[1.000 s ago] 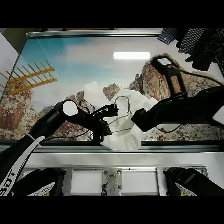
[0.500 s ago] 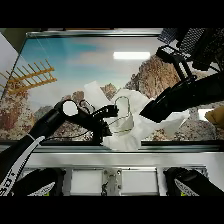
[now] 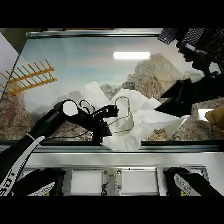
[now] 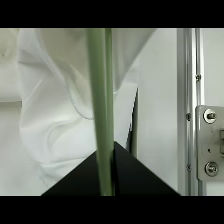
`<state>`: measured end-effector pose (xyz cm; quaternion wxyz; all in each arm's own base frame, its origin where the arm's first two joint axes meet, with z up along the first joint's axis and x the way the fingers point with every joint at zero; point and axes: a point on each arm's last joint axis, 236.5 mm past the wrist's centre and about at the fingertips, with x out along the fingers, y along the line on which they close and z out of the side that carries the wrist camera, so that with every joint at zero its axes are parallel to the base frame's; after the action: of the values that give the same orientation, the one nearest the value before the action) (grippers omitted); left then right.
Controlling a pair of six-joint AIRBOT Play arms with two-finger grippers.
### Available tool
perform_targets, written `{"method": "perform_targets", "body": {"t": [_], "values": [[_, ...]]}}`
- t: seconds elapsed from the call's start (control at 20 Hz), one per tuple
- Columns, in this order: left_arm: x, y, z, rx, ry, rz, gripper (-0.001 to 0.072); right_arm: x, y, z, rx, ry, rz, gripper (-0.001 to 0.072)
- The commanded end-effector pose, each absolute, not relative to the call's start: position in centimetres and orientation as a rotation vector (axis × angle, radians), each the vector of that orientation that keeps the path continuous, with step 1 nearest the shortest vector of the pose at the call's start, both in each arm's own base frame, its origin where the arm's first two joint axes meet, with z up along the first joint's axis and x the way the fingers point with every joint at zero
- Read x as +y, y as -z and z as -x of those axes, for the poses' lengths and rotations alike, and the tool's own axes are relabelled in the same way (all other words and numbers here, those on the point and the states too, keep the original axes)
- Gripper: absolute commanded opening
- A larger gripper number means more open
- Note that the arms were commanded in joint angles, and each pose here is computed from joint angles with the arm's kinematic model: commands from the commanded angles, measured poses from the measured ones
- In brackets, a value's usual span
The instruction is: Fold the clothes and pants, and hang the long-sleeved shirts on hangers.
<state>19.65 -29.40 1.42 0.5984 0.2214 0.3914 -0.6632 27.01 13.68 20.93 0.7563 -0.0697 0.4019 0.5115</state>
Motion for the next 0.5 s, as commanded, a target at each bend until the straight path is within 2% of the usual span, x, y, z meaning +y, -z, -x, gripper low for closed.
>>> {"method": "perform_targets", "body": {"t": [0.0,0.25,0.45], "values": [[-29.4,-1.4,-19.7,0.908,1.537,-0.513,0.0011,9.8,-22.2,-27.5,0.642,-1.189,-0.015,0.0675],[-29.3,-1.4,-19.7,0.908,1.539,-0.517,0.0011,4.4,-16.3,-27.5,0.665,-1.080,-0.063,0.0675],[-29.1,-1.4,-19.1,0.884,1.588,-0.556,0.0010,5.1,-16.4,-27.6,0.544,-1.137,-0.048,0.0675]]}}
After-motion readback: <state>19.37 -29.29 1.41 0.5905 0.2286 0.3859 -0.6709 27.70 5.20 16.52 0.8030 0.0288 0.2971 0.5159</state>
